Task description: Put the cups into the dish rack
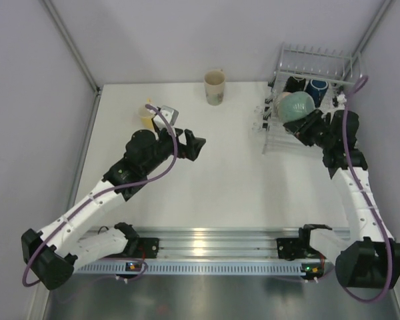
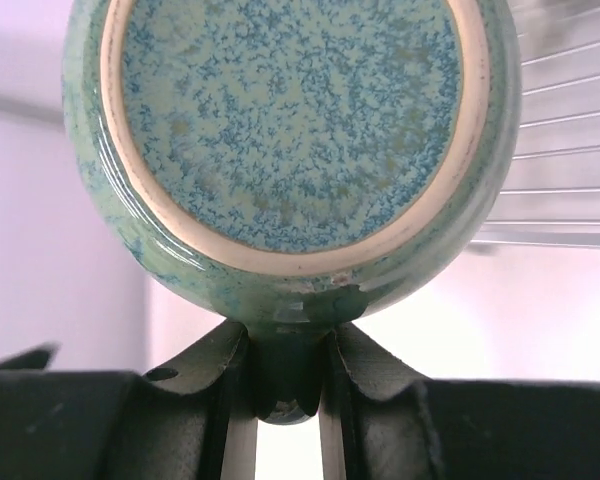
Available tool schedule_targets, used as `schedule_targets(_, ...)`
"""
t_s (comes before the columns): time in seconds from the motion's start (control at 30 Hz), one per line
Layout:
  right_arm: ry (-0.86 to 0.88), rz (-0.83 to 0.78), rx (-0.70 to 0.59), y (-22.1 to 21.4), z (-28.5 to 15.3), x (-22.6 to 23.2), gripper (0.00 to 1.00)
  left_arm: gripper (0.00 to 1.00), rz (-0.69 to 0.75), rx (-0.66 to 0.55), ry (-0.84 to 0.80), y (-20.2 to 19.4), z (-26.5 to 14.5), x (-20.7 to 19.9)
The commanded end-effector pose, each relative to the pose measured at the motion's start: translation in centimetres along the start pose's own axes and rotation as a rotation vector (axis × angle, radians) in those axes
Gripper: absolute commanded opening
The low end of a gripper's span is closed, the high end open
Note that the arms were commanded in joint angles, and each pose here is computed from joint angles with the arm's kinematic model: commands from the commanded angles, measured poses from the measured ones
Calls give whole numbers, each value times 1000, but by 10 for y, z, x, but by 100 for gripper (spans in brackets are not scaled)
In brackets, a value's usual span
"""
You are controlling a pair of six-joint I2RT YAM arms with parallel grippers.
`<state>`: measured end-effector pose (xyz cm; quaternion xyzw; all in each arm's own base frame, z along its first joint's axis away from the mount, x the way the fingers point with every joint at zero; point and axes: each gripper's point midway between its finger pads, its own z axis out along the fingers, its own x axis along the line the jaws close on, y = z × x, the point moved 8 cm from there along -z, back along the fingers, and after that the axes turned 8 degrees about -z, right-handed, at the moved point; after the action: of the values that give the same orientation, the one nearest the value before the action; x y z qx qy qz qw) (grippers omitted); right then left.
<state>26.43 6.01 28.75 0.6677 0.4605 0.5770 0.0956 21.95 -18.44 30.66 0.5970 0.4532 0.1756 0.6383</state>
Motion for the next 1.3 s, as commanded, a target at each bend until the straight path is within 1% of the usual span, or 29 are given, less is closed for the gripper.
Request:
schedule_targets(0.0,-309,-233,-107,28,-14,-29,0,98,-32,-16,-17,8,-14,-5)
schedule_targets(0.1,-456,-281,-149,38,-10,-47,0,98,-33,-27,-22,14,-21,-7)
schedule_targets(0.2,-562,-312,-172,45,2,-66,0,98,-40,-40,-27,17,-26,-9)
schedule_targets(0.23,-575,-326,-188,50,7,-69,0,98,-43,-45,-30,19,-28,-9)
schedule_targets(0.27,-597,-330,-174,50,16,-77,0,98,-44,-47,-30,19,-29,-9)
schedule_targets(0.3,-622,-341,-180,52,20,-82,0,98,-45,-30,-58,16,-29,-12)
schedule_targets(0.43,-713,-376,-190,65,37,-98,0,98,-62,-12,-54,13,-32,-12)
schedule_targets(0.47,-736,-373,-170,63,45,-105,0,98,-64,-8,-53,12,-33,-11)
schedule_targets(0.63,-765,-366,-220,83,60,-115,0,98,-75,0,-37,8,-36,-9)
schedule_targets(0.7,-783,-355,-212,88,68,-125,0,98,-76,2,-40,8,-37,-9)
schedule_targets(0.73,-783,-362,-228,96,71,-123,0,98,-76,1,-42,8,-37,-10)
schedule_targets(0.8,-803,-360,-210,98,79,-131,0,98,-73,2,-37,9,-38,-9)
schedule_targets(0.93,-819,-369,-237,115,88,-134,0,98,-65,1,-27,10,-40,-8)
schedule_targets(1.03,-845,-355,-207,118,101,-147,0,98,-67,-1,-28,10,-40,-9)
schedule_targets(1.2,-870,-337,-209,120,114,-158,0,98,-64,5,-25,9,-38,-8)
schedule_targets(1.27,-880,-325,-208,118,120,-164,0,98,-67,-9,10,11,-38,-5)
